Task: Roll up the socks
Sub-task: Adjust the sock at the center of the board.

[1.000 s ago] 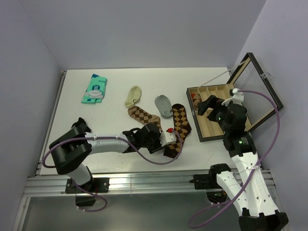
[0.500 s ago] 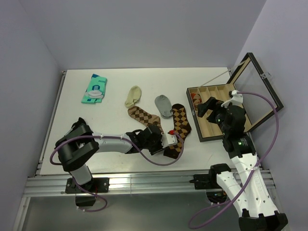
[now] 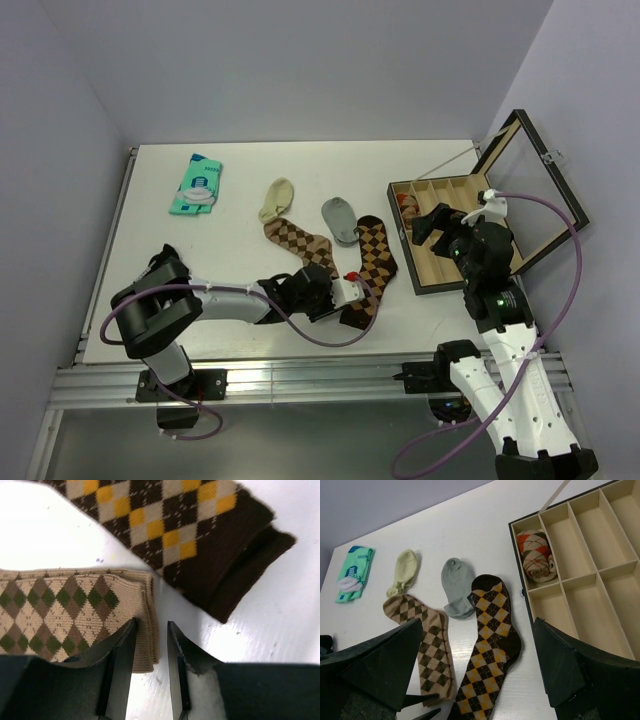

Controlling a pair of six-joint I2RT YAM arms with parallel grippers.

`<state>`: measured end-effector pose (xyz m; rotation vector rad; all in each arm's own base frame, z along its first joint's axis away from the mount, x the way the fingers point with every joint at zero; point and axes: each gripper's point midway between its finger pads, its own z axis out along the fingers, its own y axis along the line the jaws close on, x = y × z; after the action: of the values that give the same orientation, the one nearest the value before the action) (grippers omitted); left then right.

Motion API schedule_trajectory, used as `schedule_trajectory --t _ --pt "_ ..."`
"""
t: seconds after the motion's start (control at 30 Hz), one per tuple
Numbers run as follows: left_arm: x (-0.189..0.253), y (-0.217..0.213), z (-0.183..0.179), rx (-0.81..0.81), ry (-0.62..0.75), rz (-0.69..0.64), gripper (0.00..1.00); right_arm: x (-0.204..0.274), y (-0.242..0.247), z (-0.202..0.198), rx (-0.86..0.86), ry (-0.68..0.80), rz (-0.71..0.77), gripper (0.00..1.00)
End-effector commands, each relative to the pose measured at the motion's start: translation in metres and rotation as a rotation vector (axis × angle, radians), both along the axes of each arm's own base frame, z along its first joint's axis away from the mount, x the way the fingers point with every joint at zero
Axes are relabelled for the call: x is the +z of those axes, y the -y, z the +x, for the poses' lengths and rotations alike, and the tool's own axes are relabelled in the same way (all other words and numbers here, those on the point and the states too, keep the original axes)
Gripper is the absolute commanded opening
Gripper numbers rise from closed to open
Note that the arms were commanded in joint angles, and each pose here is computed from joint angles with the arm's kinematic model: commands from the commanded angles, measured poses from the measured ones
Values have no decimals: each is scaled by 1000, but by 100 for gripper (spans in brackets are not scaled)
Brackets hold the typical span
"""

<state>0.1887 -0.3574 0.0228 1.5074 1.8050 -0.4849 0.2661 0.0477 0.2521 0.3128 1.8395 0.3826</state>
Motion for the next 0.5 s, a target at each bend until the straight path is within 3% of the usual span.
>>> schedule_trajectory --t 0.0,0.47 --pt "5 -9 8 40 53 7 37 5 2 -1 -7 19 -13 99" --pt "20 -15 24 83 174 -18 38 2 1 -1 1 17 -17 99"
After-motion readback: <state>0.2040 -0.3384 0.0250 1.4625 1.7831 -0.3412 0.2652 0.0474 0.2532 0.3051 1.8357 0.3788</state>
